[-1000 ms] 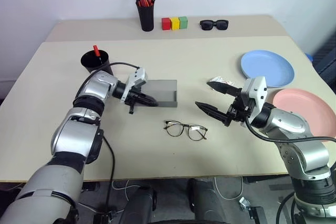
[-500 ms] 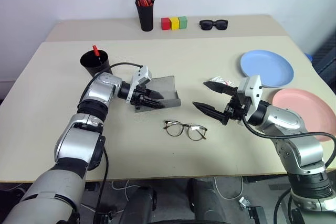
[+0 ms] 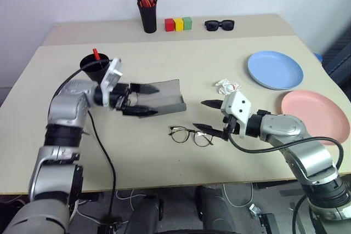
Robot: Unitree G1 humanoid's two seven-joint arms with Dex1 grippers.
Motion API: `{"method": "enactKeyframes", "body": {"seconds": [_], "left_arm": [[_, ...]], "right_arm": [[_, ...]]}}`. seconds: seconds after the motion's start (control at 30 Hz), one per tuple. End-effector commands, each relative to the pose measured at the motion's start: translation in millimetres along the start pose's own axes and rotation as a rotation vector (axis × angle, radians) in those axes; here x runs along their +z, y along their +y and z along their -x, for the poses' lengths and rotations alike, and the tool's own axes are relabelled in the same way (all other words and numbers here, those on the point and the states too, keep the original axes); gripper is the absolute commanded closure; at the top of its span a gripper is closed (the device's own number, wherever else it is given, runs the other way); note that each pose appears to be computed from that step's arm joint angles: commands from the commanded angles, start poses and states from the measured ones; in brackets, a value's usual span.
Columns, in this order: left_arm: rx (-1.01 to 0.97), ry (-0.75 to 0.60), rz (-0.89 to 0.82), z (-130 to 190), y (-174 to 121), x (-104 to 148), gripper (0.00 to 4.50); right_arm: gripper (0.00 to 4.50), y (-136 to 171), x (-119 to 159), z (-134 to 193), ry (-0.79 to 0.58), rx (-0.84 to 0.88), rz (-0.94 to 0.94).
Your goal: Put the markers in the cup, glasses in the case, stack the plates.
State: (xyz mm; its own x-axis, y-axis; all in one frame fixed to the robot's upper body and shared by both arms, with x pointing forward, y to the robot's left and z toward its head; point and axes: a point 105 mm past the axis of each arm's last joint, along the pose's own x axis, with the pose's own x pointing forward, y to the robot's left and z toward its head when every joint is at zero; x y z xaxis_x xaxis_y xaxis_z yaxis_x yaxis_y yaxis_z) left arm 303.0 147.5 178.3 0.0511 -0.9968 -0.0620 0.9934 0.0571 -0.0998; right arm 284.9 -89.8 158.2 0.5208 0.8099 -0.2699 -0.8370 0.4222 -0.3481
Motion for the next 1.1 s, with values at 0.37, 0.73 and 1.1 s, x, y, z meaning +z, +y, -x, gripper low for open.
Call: {"method": "enactKeyframes", "body": {"seconds": [0.37, 0.73, 1.1], "left_arm": [[0.189, 0.04, -0.086, 33, -47, -10, 0.0], [0.175, 0.033, -0.099, 20, -45, -10, 0.0], [0.142, 0.033, -0.106, 11, -46, -11, 0.0]], "right_arm": [[2.23, 21, -26, -19, 0.199, 0.102, 0.016], [3.69, 13, -28, -10, 0.237, 0.103, 0.059], [3.69, -2, -16, -2, 0.281, 0.067, 0.119]]}}
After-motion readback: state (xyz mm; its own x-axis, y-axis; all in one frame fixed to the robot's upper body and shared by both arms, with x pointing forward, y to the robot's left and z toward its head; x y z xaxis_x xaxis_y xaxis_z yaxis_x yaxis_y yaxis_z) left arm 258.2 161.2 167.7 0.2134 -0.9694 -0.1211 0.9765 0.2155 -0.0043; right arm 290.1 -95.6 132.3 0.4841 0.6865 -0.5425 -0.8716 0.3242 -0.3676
